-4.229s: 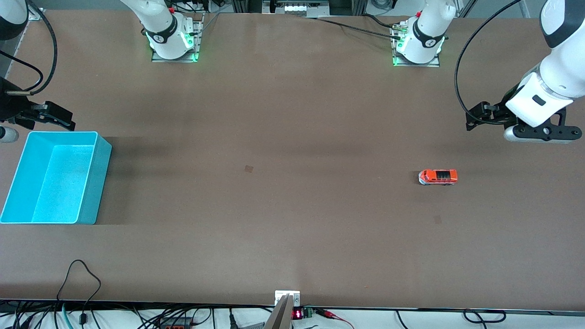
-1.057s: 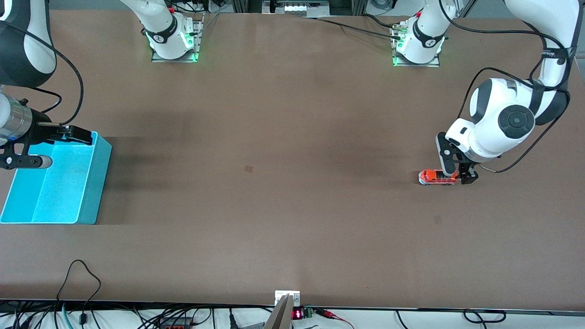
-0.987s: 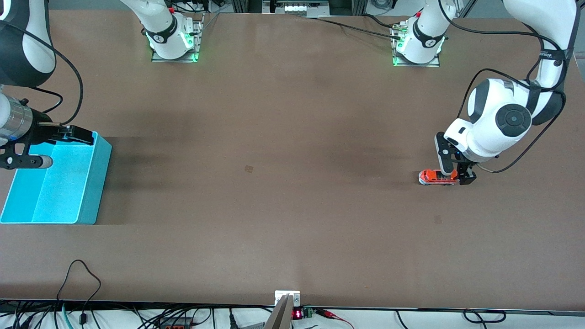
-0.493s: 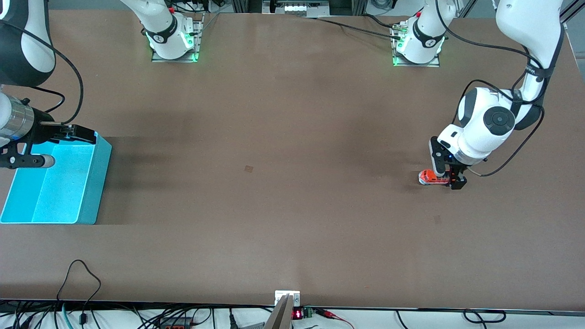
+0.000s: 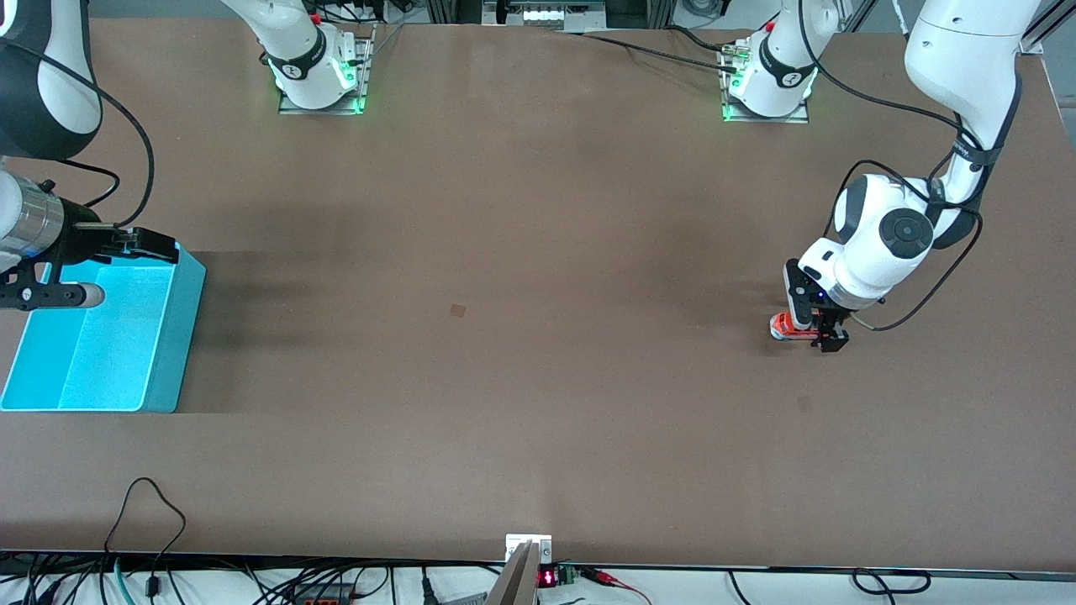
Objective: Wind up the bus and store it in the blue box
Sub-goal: 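Close the left gripper on the bus body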
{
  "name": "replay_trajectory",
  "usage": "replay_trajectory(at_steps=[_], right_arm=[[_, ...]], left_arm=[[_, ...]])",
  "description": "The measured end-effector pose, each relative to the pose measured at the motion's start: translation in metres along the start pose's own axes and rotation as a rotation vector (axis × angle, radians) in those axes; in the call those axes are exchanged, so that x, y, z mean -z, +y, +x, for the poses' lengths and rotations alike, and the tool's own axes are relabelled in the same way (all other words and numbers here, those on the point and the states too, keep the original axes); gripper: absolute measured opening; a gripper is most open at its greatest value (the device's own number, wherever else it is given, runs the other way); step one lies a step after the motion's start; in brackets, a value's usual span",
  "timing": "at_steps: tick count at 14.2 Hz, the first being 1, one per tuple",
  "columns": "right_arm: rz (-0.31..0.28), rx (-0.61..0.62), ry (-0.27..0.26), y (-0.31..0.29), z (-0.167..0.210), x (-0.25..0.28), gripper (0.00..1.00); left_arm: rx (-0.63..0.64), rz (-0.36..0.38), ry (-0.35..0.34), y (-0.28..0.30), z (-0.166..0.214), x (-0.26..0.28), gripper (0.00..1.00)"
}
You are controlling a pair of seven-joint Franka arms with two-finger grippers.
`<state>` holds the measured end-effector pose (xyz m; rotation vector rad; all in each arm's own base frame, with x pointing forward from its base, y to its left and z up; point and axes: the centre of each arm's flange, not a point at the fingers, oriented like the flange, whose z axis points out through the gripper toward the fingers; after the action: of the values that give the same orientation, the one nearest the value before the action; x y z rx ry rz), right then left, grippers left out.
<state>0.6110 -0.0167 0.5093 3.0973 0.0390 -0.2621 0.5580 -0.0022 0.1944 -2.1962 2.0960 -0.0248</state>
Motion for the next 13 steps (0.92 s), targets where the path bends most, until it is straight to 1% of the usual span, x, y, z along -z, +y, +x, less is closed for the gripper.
replay_trajectory(at_steps=[1, 2, 3, 4, 13], right_arm=[[0.000, 0.001, -0.001, 0.0000, 0.0002, -0.0004, 1.00], [0.000, 0.001, -0.001, 0.0000, 0.0004, -0.0008, 1.00], [0.000, 0.002, -0.002, 0.0000, 0.0006, -0.0012, 1.00], [0.000, 0.002, -0.003, 0.0000, 0.0007, -0.0015, 1.00], [0.000, 0.002, -0.004, 0.0004, 0.0010, -0.0021, 1.00]], left_arm=[[-0.002, 0.000, 0.000, 0.0000, 0.0003, 0.0000, 0.78], [-0.007, 0.001, 0.000, 0.0000, 0.0007, 0.0000, 0.66], [-0.016, 0.002, 0.001, -0.0003, 0.0011, 0.0004, 0.56], [-0.022, 0.003, 0.001, -0.0006, 0.0012, 0.0012, 0.52], [-0.020, 0.002, 0.000, -0.0006, -0.0009, 0.0004, 0.52]])
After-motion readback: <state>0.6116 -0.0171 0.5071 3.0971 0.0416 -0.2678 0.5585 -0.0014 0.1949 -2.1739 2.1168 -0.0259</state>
